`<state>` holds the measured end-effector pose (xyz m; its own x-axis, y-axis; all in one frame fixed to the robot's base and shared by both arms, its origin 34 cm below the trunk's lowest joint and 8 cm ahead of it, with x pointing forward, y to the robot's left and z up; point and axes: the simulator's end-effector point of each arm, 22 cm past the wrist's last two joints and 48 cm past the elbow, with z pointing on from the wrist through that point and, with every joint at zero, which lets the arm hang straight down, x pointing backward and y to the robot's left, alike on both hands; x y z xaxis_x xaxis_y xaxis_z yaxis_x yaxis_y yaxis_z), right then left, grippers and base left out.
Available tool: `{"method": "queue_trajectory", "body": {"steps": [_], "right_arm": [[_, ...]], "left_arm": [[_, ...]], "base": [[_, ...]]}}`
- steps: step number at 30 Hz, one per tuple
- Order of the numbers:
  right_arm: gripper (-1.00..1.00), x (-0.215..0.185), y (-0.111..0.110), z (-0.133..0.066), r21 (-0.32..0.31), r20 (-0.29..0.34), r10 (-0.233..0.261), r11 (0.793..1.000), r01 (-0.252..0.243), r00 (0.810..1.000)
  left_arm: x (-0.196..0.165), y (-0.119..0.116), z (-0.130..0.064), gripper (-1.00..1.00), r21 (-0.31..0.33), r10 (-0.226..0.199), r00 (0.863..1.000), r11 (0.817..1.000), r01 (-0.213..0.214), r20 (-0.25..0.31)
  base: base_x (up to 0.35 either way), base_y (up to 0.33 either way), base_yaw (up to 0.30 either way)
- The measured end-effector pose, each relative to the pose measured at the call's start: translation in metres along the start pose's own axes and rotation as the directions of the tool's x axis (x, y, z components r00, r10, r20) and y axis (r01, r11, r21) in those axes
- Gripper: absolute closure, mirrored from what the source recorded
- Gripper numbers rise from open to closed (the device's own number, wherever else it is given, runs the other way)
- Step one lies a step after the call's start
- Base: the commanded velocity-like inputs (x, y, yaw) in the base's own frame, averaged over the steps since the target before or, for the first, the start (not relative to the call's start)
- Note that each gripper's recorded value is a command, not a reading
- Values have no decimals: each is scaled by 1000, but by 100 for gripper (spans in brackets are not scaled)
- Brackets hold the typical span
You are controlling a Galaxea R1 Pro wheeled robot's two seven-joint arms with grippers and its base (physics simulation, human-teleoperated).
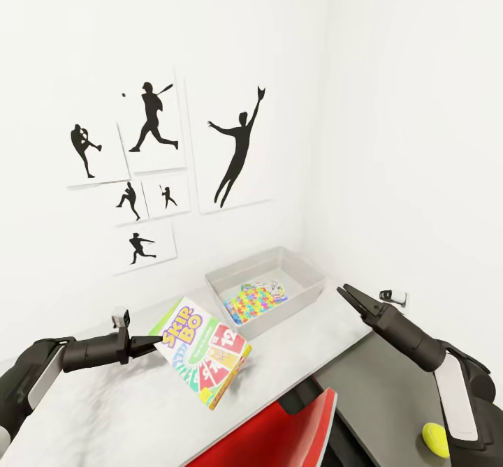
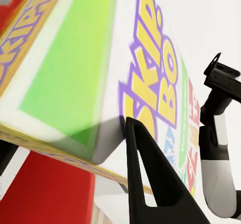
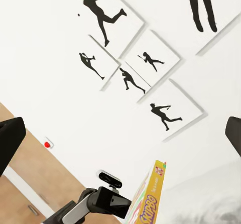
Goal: Put all the toys in the child's room - the three board games (two on the bed and one on the table), the two jigsaw puzzles on the table, and the tennis ball on the table - inside the toy box on the table in the child's room.
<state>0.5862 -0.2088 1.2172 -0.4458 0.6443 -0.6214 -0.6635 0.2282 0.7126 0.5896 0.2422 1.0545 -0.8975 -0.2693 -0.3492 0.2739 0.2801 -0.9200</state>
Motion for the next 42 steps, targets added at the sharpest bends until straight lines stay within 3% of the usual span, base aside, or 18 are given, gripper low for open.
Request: {"method": "queue_trajectory", "body": {"steps": [10, 28, 42], "right_arm": [[-100, -5, 0, 0, 2, 22, -48, 999, 48, 999], [-100, -6, 0, 0, 1, 24, -53, 999, 53, 998], [-100, -6, 1, 0, 0, 25, -54, 999, 54, 998]], "left_arm": [[0, 0, 0, 100, 2, 5, 1000, 1000, -5, 2], [0, 0, 0, 100, 1, 3, 1000, 1000, -3, 2], [0, 0, 0, 100, 2, 4, 1000, 1000, -4, 2]], "base": [[80, -20, 0], [55, -29, 7], [8, -4, 120]]}}
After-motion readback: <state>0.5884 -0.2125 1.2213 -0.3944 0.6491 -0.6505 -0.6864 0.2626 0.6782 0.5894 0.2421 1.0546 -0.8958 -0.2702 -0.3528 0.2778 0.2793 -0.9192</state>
